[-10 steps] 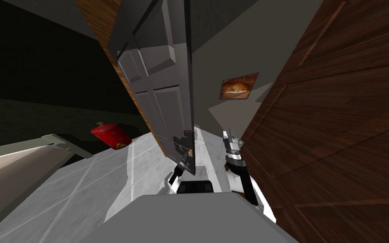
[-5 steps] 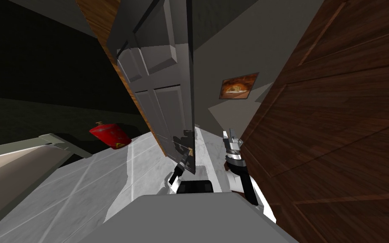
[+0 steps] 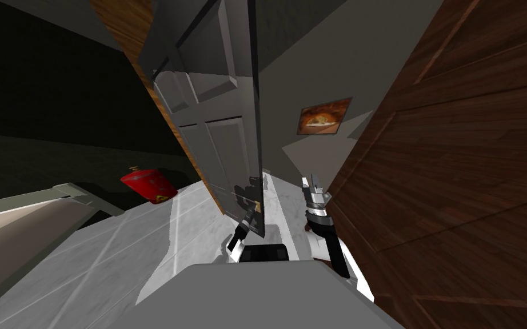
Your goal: Push the door open
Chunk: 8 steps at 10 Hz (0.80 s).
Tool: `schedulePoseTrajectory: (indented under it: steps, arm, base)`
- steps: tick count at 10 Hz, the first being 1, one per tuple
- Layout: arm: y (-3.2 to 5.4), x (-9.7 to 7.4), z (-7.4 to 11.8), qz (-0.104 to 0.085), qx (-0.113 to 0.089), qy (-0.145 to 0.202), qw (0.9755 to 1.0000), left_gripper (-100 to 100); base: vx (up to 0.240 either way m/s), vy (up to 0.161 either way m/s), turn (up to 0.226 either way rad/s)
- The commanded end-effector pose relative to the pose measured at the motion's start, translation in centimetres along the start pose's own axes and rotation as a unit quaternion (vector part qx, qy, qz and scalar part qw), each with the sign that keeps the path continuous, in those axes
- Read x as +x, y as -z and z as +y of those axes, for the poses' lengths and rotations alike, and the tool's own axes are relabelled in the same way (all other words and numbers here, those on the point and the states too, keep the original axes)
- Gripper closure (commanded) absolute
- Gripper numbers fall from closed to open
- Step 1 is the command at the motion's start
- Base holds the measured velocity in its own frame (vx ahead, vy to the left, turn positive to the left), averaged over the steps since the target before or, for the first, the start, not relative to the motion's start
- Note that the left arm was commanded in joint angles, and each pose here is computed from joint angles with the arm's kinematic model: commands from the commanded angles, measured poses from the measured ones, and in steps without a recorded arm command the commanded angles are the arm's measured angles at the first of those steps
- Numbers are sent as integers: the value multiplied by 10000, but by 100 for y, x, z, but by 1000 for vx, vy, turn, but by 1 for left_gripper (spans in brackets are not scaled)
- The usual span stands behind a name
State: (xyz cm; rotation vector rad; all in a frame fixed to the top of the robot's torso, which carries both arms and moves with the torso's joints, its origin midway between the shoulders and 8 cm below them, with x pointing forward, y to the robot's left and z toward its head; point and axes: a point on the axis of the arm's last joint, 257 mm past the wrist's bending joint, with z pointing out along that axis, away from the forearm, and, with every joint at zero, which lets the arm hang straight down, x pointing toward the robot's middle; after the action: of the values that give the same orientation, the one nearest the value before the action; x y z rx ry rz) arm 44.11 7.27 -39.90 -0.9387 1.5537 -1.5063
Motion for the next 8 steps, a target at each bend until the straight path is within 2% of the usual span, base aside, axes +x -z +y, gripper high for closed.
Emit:
schedulePoseTrajectory:
  steps: [1,3,4,8]
  arm:
    - [2,-183,-21,-180,27,-91,9998,100]
    - [2,-183,-21,-180,27,-91,9998,100]
    - [1,-175,-22,-170,8,-59,9998,-100]
    - [-26,-131,-43,-169,25,32,9998,-100]
  base:
    - [188,-66,75]
    - [106,-11,60]
    - [-107,22,52]
    - [-210,9,34]
